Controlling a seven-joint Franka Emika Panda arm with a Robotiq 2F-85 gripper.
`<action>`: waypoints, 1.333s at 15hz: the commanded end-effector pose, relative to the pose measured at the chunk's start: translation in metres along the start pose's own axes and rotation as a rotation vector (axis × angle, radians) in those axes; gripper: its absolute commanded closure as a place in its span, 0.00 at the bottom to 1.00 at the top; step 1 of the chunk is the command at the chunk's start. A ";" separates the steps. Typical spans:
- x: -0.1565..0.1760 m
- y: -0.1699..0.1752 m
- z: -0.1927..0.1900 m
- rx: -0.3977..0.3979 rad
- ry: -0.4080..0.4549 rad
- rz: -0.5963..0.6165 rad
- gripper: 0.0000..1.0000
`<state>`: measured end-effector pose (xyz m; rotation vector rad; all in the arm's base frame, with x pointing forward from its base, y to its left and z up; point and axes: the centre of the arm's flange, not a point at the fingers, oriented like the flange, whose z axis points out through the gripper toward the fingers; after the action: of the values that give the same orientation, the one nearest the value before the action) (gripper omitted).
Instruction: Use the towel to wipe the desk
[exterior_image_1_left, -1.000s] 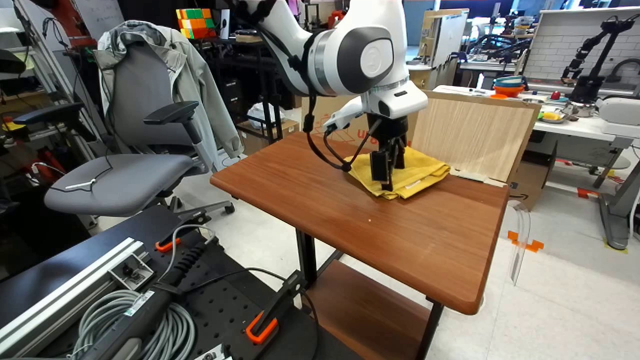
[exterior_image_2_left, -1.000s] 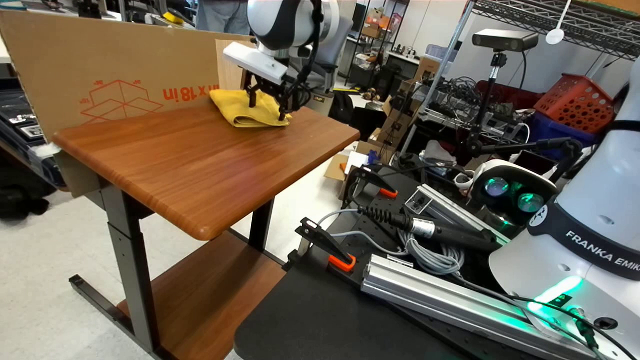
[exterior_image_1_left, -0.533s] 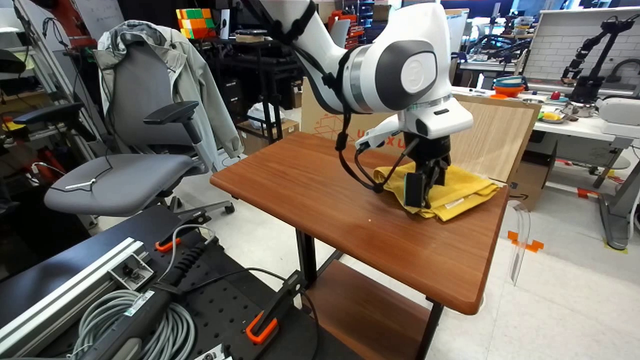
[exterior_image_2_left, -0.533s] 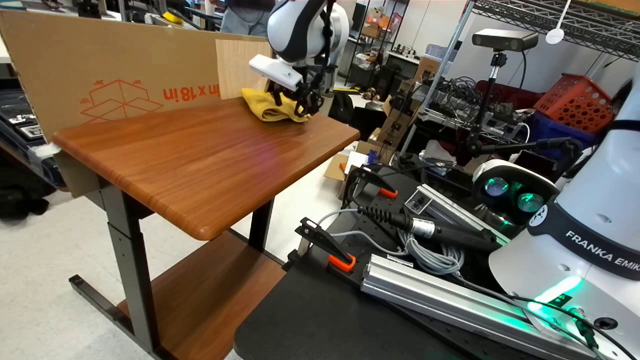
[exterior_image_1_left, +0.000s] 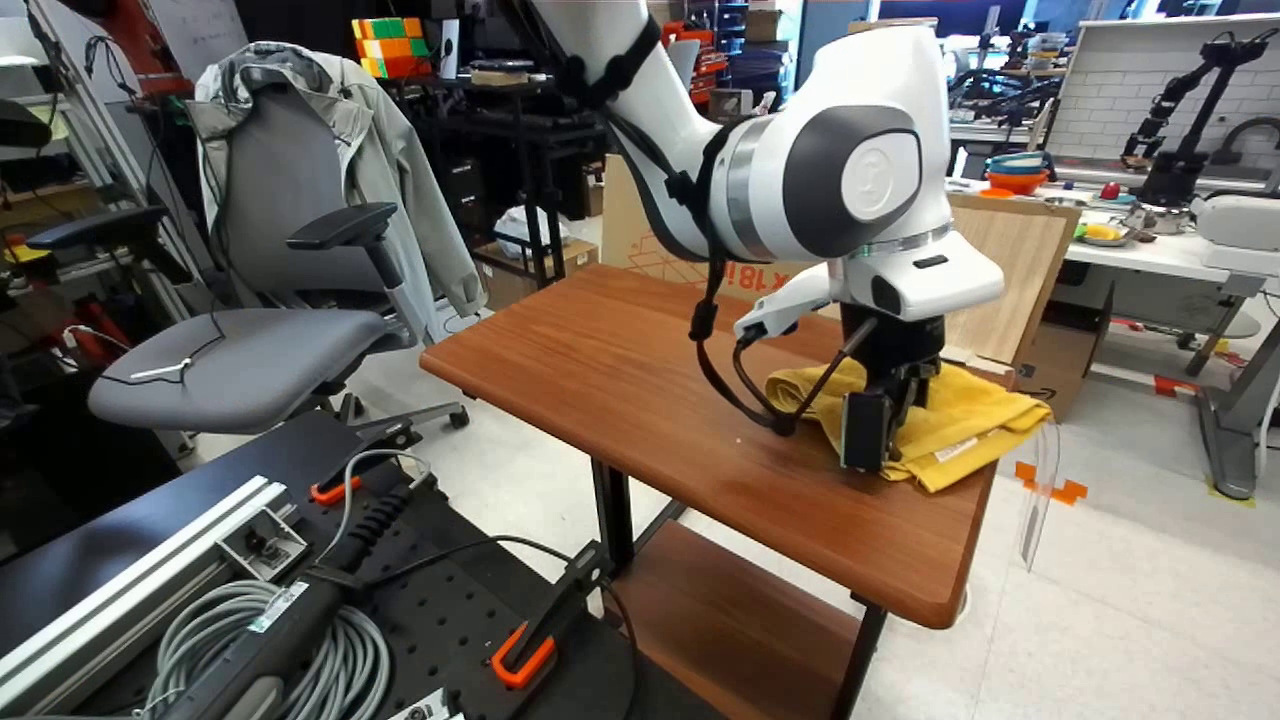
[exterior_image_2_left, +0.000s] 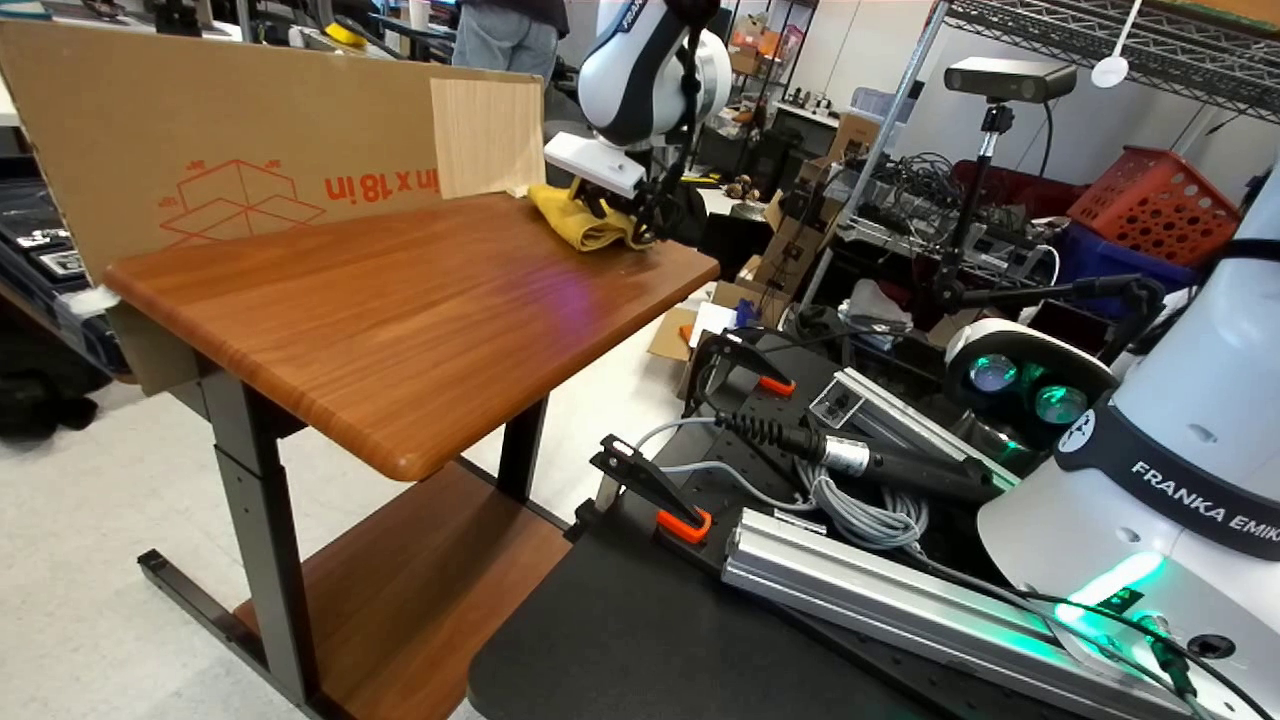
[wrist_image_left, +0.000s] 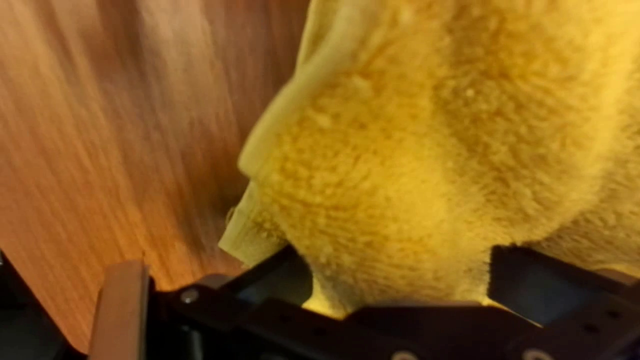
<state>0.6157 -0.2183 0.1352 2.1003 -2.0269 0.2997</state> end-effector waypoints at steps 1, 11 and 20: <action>-0.078 0.034 0.001 0.006 0.012 -0.198 0.00; -0.276 0.085 -0.079 0.213 -0.008 -0.714 0.00; -0.353 0.085 -0.103 0.345 0.029 -0.860 0.00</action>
<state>0.4946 0.1618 0.1411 2.9276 -0.9054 0.4033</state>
